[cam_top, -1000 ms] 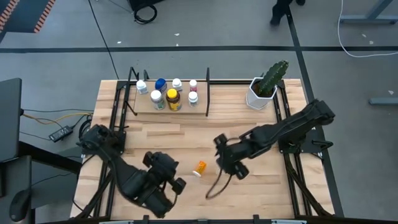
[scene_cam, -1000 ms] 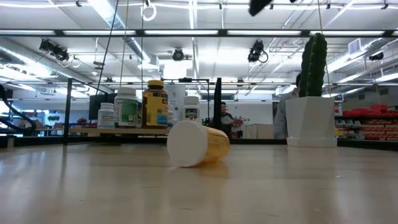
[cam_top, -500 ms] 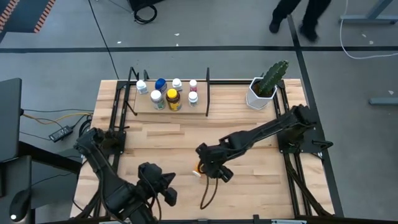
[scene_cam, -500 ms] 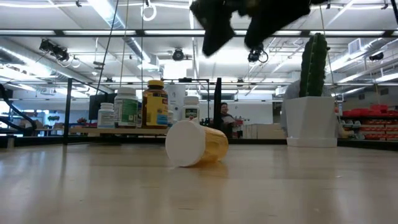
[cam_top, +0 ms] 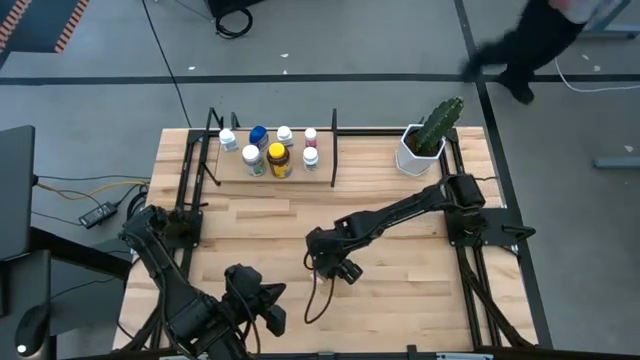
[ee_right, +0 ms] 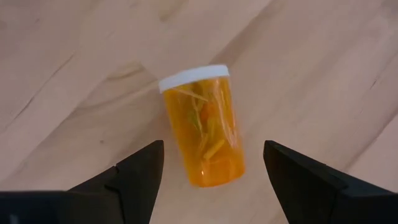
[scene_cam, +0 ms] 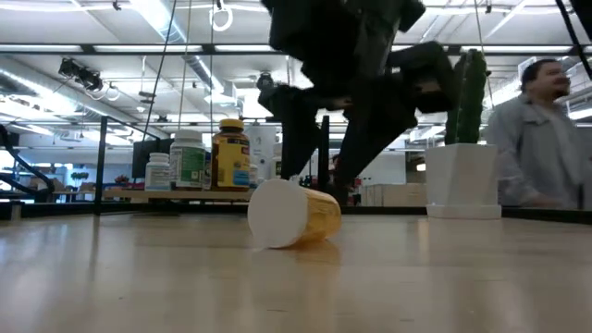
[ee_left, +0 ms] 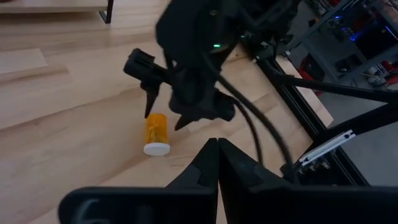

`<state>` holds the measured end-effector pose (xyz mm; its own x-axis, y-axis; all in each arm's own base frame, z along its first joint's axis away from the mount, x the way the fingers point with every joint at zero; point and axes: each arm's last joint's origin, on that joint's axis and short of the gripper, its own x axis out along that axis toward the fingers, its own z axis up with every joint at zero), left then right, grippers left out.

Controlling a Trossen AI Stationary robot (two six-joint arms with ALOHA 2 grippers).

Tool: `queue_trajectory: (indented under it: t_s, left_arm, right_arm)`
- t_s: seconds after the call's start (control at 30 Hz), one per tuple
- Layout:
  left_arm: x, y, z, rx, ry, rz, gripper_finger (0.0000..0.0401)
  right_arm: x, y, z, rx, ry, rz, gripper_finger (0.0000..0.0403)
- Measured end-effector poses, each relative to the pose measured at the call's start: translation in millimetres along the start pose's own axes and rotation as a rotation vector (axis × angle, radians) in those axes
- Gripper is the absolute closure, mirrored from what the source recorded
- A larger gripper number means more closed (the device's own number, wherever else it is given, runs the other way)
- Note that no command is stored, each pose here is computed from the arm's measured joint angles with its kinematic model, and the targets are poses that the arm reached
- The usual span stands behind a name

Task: Pick and place medicine bottles onto shelf by color
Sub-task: Put the orange pill bottle on the shelf

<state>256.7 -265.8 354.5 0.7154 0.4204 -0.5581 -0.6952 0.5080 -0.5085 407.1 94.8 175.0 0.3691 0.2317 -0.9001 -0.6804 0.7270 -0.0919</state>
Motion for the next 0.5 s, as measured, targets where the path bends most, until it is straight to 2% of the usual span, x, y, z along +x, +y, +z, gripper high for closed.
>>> queue_trajectory:
  t_s: [0.23,0.5]
  left_arm:
    - [1.3,-0.1,1.0,0.001,-0.002,0.004,0.0386]
    - [8.2,0.5,6.6,0.016,-0.016,0.032,0.0392]
  right_arm:
    - [6.7,-5.2,-3.8,0.045,-0.018,0.04,0.0128]
    - [7.1,-5.8,-2.5,0.05,-0.042,0.051,0.0169]
